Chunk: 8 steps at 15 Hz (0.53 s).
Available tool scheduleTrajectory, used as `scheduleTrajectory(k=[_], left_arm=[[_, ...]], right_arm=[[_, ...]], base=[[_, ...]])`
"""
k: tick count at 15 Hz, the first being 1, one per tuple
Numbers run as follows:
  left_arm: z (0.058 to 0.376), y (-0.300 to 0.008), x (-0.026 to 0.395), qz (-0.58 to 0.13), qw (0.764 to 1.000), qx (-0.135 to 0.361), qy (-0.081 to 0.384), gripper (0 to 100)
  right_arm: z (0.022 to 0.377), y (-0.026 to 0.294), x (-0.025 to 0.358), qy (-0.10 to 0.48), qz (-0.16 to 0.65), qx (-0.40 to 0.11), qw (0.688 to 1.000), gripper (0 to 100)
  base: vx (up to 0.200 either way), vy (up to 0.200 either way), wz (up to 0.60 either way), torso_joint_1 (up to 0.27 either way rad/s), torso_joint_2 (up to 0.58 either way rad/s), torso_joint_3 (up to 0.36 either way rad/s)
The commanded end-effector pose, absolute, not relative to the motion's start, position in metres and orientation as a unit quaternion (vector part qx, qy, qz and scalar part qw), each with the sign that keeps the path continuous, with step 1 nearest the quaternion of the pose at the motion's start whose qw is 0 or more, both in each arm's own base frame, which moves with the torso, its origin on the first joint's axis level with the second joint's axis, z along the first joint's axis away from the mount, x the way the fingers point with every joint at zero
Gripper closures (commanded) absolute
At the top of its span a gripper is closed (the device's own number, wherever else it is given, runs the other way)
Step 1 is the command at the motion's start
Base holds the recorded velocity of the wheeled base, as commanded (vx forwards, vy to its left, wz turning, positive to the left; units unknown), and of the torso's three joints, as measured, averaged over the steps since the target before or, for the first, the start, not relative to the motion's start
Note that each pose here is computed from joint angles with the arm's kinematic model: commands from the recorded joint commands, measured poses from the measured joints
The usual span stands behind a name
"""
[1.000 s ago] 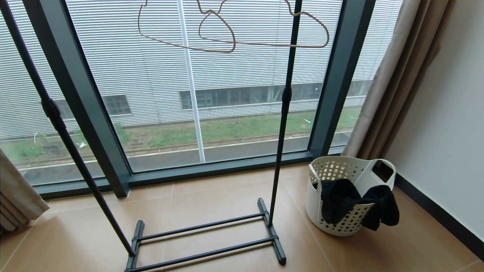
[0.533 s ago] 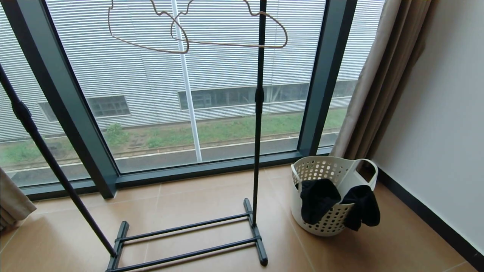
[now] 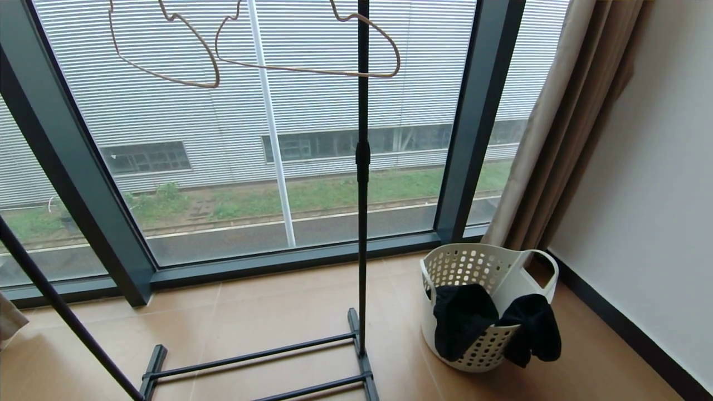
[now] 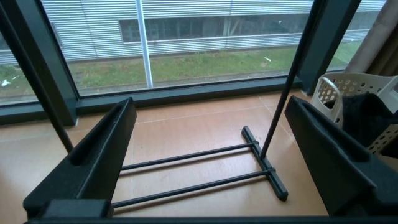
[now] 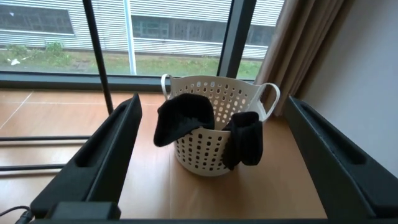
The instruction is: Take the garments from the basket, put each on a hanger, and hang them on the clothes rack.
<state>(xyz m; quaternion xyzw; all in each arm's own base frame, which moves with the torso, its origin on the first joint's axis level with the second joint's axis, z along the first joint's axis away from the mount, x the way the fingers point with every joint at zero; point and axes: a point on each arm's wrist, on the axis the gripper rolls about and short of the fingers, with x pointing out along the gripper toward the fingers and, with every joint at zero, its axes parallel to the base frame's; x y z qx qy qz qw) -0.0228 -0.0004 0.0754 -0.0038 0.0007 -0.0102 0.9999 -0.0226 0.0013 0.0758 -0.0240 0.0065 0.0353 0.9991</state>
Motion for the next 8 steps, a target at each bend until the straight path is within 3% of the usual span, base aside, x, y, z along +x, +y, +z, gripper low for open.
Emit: scheduleTrajectory(k=[1, 8], left_arm=[[0.0757, -0.0004, -0.0229, -0.010, 1.000, -0.004, 0.000, 0], [0.0753, -0.0003, -0.0228, -0.008, 1.000, -0.004, 0.001, 0]], right_arm=[[0.0757, 0.0013, -0.0224, 0.008, 0.035, -0.024, 0.999, 0], [0.0757, 0.0013, -0.0224, 0.008, 0.036, -0.023, 0.999, 0]], base=[[0.000, -0.200, 0.00, 0.007, 0.00, -0.002], [0.000, 0.000, 0.00, 0.000, 0.00, 0.000]])
